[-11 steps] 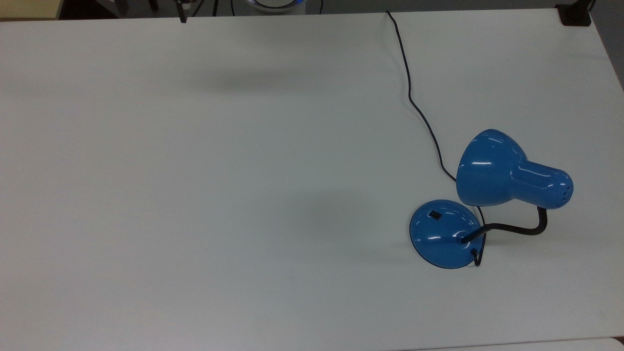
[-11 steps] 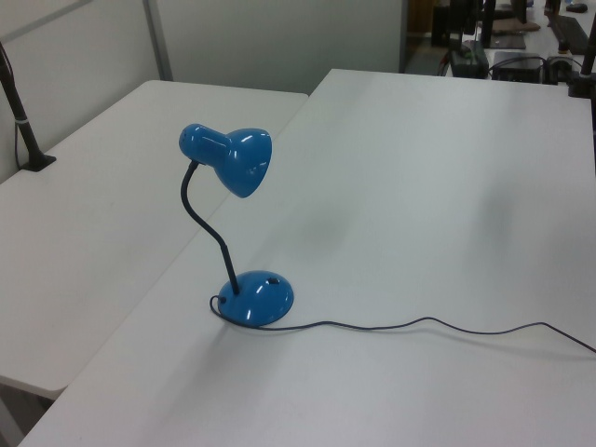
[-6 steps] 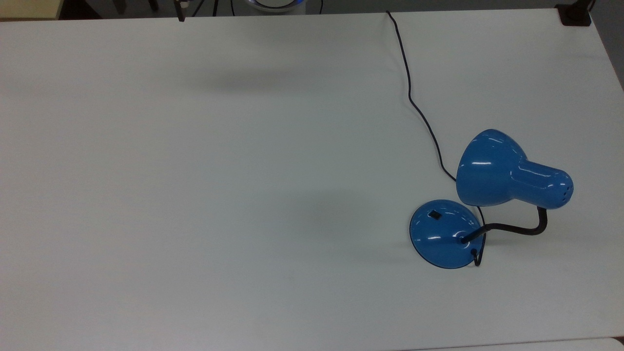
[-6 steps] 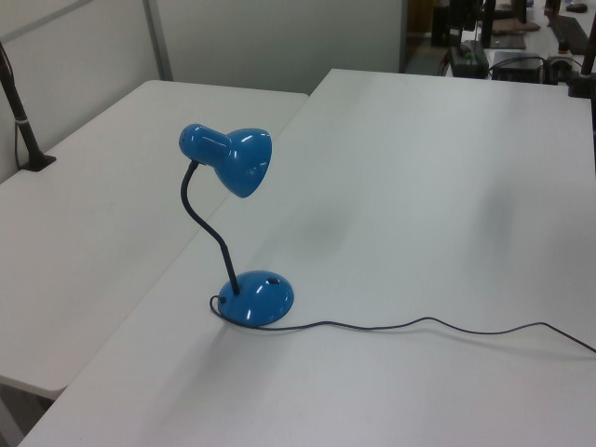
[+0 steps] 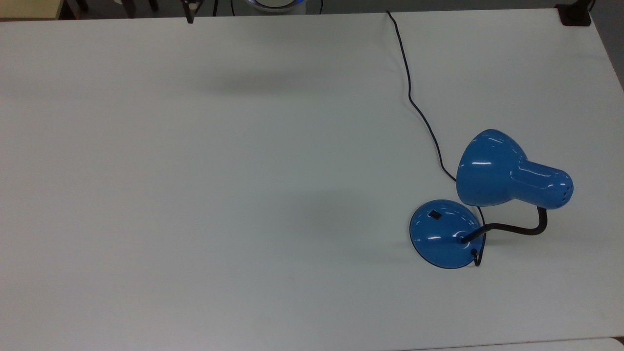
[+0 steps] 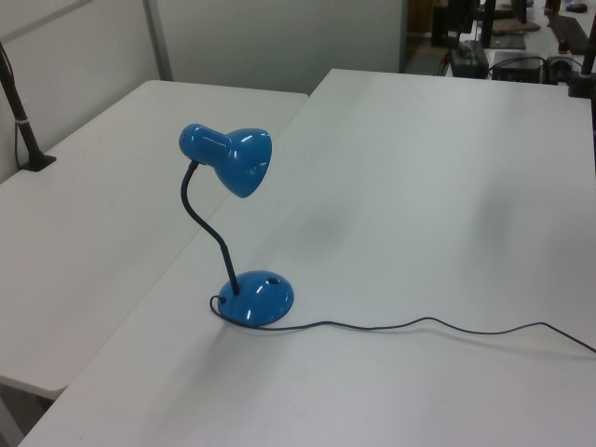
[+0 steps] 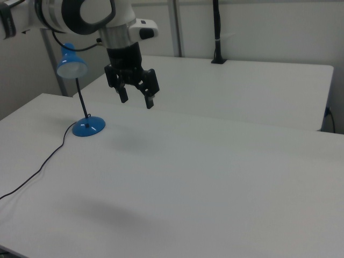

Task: Turn on the lamp
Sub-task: 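Move the gripper over the blue lamp base toward its switch button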

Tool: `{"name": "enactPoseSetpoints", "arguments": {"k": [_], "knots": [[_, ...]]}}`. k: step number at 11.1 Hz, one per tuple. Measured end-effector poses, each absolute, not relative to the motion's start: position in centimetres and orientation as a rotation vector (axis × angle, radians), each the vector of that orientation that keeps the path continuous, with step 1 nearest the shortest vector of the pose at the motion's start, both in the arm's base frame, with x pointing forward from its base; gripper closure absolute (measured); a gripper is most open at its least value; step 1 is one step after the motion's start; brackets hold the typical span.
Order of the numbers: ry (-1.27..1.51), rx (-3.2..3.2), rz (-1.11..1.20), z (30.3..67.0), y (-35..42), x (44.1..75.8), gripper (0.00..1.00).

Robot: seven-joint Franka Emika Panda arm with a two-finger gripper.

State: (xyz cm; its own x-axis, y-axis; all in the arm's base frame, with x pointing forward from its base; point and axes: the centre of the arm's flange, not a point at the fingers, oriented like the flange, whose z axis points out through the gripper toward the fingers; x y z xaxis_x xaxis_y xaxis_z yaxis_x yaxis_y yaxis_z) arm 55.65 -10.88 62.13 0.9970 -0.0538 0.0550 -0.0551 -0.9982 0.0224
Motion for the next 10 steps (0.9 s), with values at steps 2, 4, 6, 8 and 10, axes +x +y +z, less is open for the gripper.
{"name": "enactPoseSetpoints", "arguments": {"k": [2,4,6,8,10], "knots": [[-0.011,3.13,0.037,61.8,-8.3,55.8,0.37],[0.13,3.137,0.025,61.3,-5.4,56.3,0.7],[0.398,3.144,0.067,60.4,-0.4,57.7,0.97],[0.635,3.155,0.108,57.7,4.9,59.8,0.99],[0.732,3.138,0.136,55.0,8.0,61.4,0.99]]}}
